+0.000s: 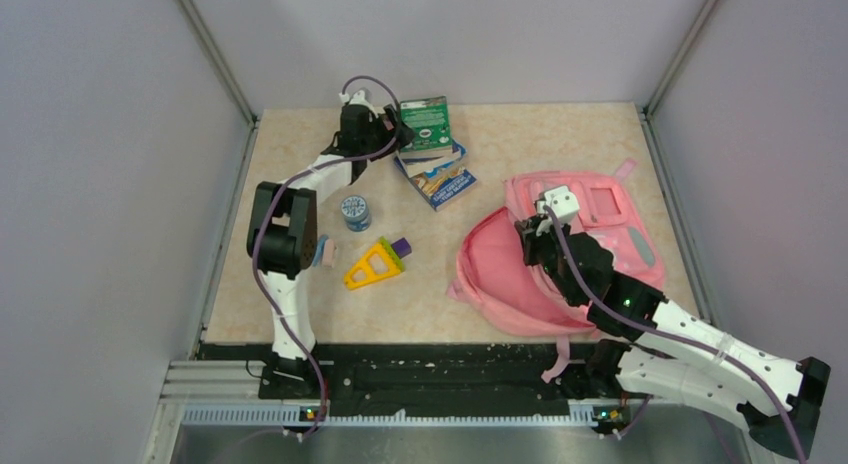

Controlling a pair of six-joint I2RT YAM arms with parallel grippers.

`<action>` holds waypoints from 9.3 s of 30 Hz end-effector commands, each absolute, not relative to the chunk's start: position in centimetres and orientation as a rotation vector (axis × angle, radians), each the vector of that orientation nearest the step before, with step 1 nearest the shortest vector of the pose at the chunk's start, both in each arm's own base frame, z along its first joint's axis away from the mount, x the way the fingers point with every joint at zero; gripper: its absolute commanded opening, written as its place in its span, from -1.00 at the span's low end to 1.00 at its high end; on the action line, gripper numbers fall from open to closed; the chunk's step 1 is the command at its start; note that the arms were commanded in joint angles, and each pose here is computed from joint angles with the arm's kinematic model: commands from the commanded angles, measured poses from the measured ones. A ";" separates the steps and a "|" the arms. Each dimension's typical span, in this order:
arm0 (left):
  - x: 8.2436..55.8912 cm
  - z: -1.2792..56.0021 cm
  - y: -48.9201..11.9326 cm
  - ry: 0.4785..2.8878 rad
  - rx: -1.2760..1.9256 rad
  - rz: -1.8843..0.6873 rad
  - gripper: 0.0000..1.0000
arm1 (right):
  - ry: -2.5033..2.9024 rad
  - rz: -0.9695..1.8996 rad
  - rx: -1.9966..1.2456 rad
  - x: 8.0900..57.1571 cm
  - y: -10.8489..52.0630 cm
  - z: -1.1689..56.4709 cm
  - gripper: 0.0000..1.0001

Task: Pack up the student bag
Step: Pick up the book from the center of the board, then place the book in the student bag, then pick up the book from the center of the board.

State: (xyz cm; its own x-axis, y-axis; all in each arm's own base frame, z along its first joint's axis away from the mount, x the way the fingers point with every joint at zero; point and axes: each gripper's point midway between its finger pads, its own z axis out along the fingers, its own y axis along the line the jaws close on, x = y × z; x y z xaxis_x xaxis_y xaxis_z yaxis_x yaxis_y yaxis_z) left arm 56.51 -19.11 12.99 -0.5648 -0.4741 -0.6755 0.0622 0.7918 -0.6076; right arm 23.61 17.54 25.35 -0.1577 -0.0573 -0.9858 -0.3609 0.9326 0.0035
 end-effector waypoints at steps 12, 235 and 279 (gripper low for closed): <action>55.7 10.5 -19.0 2.129 -0.293 -0.728 0.36 | 1.592 0.375 -0.252 23.6 17.7 29.8 -1.00; 54.1 10.5 -20.4 1.977 -0.502 -0.962 0.73 | 1.602 0.347 -0.191 24.3 17.4 28.8 -1.00; 36.6 25.3 -20.7 1.626 -0.073 -1.271 -1.00 | 1.567 0.392 -0.154 23.4 16.5 30.3 -1.00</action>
State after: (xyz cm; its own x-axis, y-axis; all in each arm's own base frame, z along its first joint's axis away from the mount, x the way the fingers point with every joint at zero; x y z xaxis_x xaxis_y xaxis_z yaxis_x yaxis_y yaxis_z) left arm 39.93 -19.20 15.43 -0.5833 -0.6142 -0.5315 0.1712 0.5467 -0.8196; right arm 23.34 16.82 26.66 -0.1247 0.0225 -0.9919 -0.3405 0.9381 0.0641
